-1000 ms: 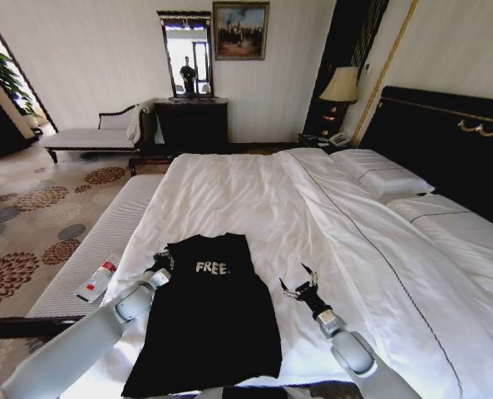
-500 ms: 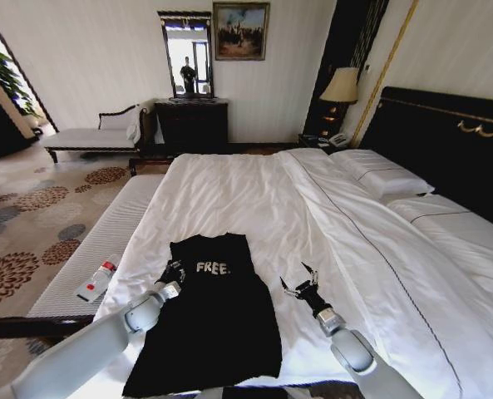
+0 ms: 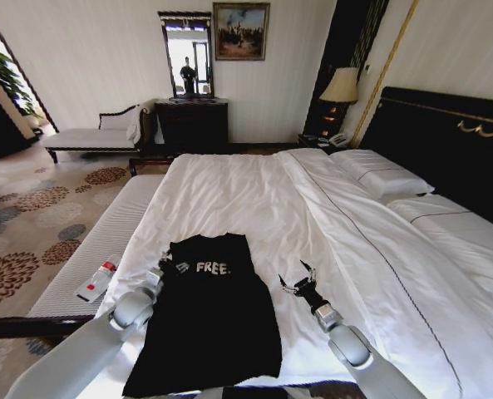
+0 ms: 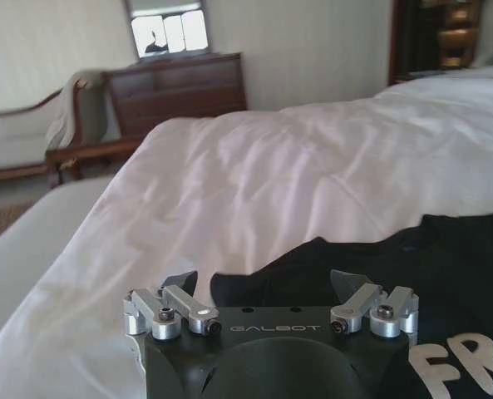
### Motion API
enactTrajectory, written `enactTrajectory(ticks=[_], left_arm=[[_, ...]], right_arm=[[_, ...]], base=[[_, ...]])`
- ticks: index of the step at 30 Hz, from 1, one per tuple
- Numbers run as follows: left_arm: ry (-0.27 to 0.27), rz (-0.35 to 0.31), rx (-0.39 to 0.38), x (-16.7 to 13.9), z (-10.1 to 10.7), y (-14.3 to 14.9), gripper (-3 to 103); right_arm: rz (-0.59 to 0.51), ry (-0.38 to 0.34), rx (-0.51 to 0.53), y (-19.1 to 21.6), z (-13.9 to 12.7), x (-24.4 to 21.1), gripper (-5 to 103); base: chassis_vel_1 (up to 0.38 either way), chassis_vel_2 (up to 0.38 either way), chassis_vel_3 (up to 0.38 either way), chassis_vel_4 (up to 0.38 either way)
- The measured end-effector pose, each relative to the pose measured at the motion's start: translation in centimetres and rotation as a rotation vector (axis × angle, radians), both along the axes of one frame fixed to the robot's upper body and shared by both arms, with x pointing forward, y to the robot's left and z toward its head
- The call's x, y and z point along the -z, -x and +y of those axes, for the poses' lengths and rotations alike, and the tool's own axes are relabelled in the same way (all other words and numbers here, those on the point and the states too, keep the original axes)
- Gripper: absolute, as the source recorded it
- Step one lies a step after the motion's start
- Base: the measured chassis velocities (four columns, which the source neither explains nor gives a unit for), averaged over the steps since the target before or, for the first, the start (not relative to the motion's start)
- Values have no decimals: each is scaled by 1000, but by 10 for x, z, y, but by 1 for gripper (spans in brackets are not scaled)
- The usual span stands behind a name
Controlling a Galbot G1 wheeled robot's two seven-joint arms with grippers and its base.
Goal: Fold the clothes on the bed.
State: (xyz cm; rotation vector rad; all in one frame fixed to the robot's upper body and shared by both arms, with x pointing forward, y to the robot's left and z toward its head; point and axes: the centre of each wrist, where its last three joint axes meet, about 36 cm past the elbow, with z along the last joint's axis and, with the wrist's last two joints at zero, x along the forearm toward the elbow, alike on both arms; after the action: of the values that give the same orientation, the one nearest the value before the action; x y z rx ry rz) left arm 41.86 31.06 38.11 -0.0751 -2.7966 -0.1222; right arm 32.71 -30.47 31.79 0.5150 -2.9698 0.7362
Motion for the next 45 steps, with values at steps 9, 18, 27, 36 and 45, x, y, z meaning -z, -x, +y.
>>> enactTrajectory(ticks=[9,18,27,36,45], left_arm=[[221,48,-232,39,17,-23,102],[318,37,-270,36,30,-62,87],[345,83,-284,41,38,-101,83],[304,123,-231,57,34,-113,78],[295,137,-213,61,24,-133,71]], right_arm=[[-8,18,17,7,-9,-6,100],[-10,39,40,17,-22,-12,100],[-10,42,44,19,-24,-15,100],[-9,41,47,19,-24,-17,100],[-7,41,51,21,-24,-19,100]], base=[[0,0,0,0],[0,0,0,0],[0,0,0,0],[0,0,0,0],[0,0,0,0]])
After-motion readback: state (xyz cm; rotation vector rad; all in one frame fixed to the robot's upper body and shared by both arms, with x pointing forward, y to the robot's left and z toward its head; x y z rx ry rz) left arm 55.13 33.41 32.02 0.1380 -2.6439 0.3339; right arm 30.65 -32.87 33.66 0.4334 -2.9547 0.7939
